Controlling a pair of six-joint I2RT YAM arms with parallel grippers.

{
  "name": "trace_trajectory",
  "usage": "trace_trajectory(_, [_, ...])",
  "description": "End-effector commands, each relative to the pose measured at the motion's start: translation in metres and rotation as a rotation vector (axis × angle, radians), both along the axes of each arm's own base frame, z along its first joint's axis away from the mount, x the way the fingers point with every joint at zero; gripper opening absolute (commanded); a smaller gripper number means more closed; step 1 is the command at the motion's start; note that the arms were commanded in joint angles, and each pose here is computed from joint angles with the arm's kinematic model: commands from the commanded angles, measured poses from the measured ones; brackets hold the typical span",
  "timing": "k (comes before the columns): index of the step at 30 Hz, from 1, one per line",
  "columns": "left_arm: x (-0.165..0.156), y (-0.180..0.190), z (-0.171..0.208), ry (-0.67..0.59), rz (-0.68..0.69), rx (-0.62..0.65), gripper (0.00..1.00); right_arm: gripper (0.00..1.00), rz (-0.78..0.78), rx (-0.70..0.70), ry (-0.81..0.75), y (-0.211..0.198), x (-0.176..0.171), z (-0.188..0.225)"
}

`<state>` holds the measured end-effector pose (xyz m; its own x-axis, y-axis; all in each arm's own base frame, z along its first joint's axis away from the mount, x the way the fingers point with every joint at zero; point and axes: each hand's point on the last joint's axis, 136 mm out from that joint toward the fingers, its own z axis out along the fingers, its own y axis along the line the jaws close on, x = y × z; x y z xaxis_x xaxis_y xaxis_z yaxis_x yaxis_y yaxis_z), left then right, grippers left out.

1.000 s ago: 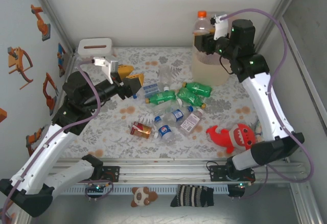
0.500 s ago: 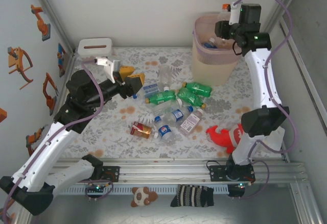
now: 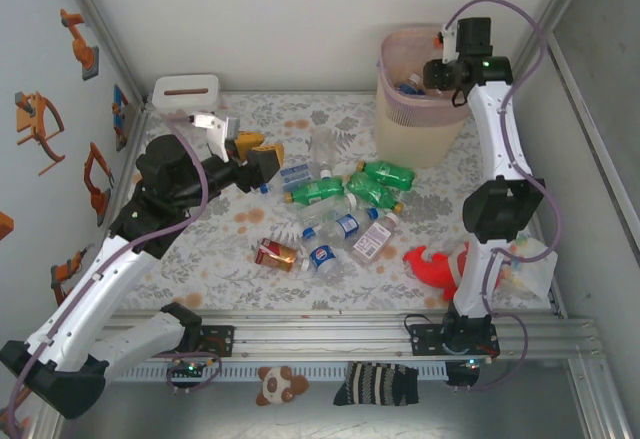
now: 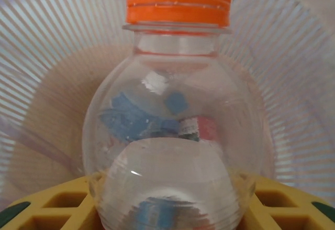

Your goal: Put the plastic bottles in the bin

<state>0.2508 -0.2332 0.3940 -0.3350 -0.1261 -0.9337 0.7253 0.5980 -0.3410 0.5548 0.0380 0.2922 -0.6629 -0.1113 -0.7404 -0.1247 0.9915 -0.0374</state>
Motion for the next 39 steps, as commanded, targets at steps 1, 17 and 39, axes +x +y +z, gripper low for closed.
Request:
trace_trajectory(1, [0.001, -0.003, -0.004, 0.018, -0.008, -0.006, 0.65, 0.49, -0.013, -0.034, 0.053, -0.009, 0.002, -0.017])
trace_trajectory(17, [0.005, -0.001, -0.018, 0.054, 0.017, 0.0, 0.64, 0.63, -0.019, -0.034, 0.189, -0.01, 0.009, -0.073])
trace_trajectory(39, [0.029, 0.042, -0.102, 0.405, 0.348, 0.106, 0.66, 0.72, -0.038, 0.074, -0.05, -0.004, -0.036, 0.056])
